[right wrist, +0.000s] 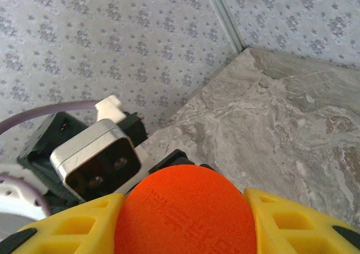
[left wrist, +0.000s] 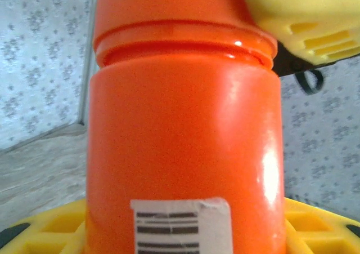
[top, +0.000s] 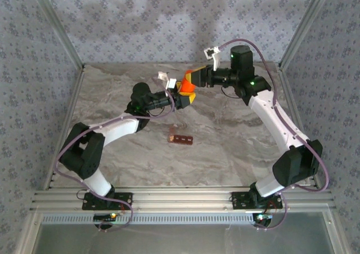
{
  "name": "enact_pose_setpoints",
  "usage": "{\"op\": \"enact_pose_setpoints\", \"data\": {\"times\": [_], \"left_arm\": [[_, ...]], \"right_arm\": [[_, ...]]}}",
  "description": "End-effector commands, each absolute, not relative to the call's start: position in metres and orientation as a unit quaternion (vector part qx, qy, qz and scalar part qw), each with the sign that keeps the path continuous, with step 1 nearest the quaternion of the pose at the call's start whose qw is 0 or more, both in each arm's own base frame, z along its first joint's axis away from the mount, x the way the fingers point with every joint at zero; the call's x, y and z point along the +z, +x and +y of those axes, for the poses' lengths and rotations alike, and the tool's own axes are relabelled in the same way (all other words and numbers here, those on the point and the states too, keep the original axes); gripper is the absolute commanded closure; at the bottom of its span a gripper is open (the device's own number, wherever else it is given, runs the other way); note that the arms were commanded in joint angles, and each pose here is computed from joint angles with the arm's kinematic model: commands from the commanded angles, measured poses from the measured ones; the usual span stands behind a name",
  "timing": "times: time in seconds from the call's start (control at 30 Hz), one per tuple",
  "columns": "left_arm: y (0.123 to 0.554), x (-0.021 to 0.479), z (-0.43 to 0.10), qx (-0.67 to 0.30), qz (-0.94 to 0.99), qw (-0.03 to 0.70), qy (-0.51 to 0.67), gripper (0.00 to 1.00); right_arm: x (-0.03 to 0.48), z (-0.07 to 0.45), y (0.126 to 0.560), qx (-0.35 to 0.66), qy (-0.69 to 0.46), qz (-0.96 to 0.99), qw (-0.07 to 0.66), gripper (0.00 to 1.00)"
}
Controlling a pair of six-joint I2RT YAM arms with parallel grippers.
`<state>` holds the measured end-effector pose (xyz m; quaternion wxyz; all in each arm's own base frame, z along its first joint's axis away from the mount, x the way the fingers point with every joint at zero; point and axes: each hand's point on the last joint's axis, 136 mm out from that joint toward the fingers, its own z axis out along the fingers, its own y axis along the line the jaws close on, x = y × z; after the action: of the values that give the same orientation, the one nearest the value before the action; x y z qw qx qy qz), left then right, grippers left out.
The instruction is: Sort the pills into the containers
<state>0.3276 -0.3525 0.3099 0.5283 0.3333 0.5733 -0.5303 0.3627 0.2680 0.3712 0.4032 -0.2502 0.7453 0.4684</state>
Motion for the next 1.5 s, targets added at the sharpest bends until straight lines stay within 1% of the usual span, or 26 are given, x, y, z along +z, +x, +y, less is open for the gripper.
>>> {"op": "enact_pose_setpoints", "data": {"times": [0.0, 0.13, 0.27, 0.4, 0.53, 0.57, 0.67, 0.83, 0.93, 1.03, 1.17, 1.23, 1.37, 1.47], "left_arm": [[0.313, 0.317, -0.356, -0.472, 0.546, 0.577, 0.382, 1.00], [0.312, 0.318, -0.355, -0.473, 0.541, 0.581, 0.381, 1.00], [0.311, 0.317, -0.354, -0.473, 0.543, 0.577, 0.385, 1.00], [0.313, 0.313, -0.350, -0.472, 0.546, 0.576, 0.383, 1.00], [0.313, 0.310, -0.350, -0.483, 0.545, 0.570, 0.380, 1.00], [0.314, 0.309, -0.350, -0.486, 0.545, 0.570, 0.378, 1.00], [0.314, 0.311, -0.349, -0.496, 0.540, 0.568, 0.373, 1.00], [0.315, 0.313, -0.349, -0.497, 0.538, 0.570, 0.372, 1.00], [0.317, 0.315, -0.348, -0.496, 0.538, 0.574, 0.369, 1.00], [0.317, 0.316, -0.349, -0.498, 0.536, 0.575, 0.366, 1.00], [0.320, 0.318, -0.349, -0.502, 0.535, 0.578, 0.358, 1.00], [0.320, 0.320, -0.350, -0.506, 0.531, 0.579, 0.355, 1.00], [0.321, 0.320, -0.352, -0.508, 0.530, 0.581, 0.351, 1.00], [0.321, 0.319, -0.352, -0.508, 0.531, 0.581, 0.350, 1.00]], "right_arm": [[0.370, 0.254, 0.387, 0.434, -0.151, 0.776, 0.432, 0.72], [0.378, 0.265, 0.379, 0.437, -0.184, 0.760, 0.445, 0.72], [0.390, 0.270, 0.367, 0.429, -0.247, 0.737, 0.459, 0.72], [0.397, 0.270, 0.352, 0.409, -0.326, 0.704, 0.480, 0.72], [0.401, 0.262, 0.347, 0.400, -0.351, 0.687, 0.494, 0.75], [0.408, 0.258, 0.352, 0.401, -0.344, 0.680, 0.508, 0.75], [0.416, 0.254, 0.358, 0.426, -0.320, 0.671, 0.515, 0.75], [0.411, 0.248, 0.376, 0.452, -0.242, 0.680, 0.524, 0.75], [0.407, 0.247, 0.379, 0.460, -0.217, 0.678, 0.531, 0.75], [0.407, 0.242, 0.382, 0.454, -0.183, 0.677, 0.550, 0.80], [0.410, 0.255, 0.372, 0.450, -0.190, 0.670, 0.558, 0.83], [0.406, 0.263, 0.370, 0.446, -0.186, 0.673, 0.560, 0.85], [0.388, 0.281, 0.365, 0.438, -0.178, 0.683, 0.557, 0.92], [0.387, 0.283, 0.365, 0.432, -0.175, 0.683, 0.562, 0.93]]}}
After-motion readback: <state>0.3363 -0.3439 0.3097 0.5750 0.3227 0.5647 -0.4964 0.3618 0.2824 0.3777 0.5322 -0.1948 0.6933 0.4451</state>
